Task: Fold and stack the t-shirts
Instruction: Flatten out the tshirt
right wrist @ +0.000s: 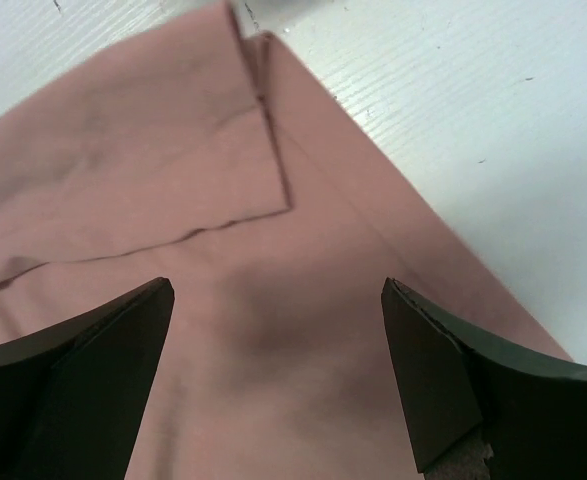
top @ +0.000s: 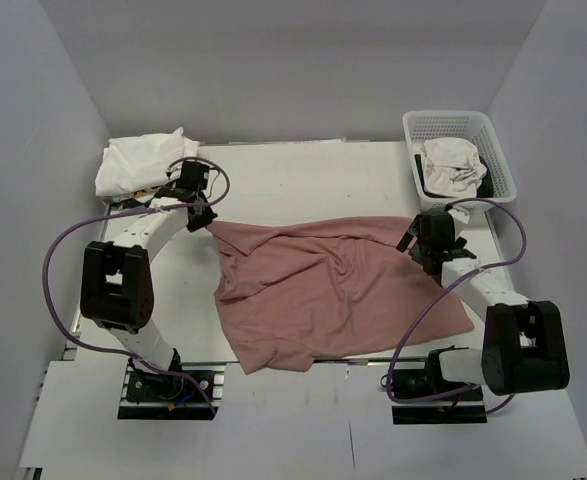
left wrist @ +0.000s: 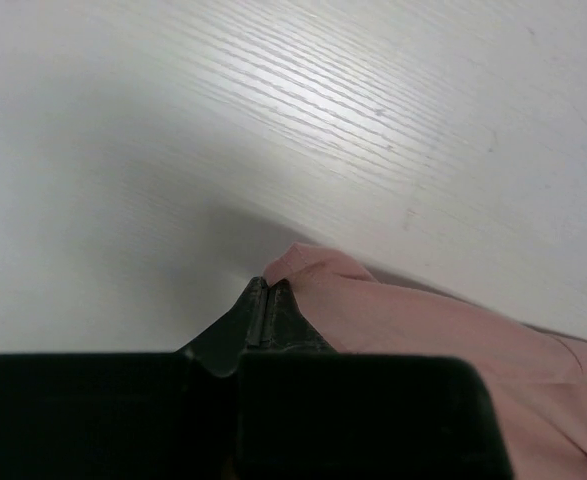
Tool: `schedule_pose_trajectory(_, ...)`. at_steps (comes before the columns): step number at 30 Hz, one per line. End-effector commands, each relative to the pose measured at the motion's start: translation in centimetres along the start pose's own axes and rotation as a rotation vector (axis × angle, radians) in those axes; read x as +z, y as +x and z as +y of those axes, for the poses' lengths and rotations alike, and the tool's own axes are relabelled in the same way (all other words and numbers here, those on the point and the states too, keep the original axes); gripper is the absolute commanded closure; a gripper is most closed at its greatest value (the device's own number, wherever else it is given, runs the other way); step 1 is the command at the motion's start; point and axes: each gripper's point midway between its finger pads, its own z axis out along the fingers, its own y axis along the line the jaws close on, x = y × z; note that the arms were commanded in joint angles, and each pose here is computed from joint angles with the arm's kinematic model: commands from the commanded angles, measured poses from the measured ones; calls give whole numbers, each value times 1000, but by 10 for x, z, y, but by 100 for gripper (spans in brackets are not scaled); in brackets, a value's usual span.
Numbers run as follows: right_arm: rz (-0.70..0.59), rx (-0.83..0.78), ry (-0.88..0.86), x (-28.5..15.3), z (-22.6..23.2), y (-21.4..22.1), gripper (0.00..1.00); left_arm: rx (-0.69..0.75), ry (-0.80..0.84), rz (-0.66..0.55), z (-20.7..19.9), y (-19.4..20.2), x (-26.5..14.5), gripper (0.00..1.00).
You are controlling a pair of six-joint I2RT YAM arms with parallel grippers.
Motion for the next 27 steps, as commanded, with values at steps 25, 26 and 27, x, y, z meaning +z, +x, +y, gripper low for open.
schedule_pose_trajectory(25,48,-17,-43,63,46,-11,31,-51,-2,-17,24,-14,11,100)
schedule_pose_trajectory(26,44,1,-21,64,37,-15,31,-51,-2,-17,24,-14,11,100)
schedule_pose_trajectory(27,52,-14,-31,61,42,-8,31,-51,-2,-17,24,-14,11,100)
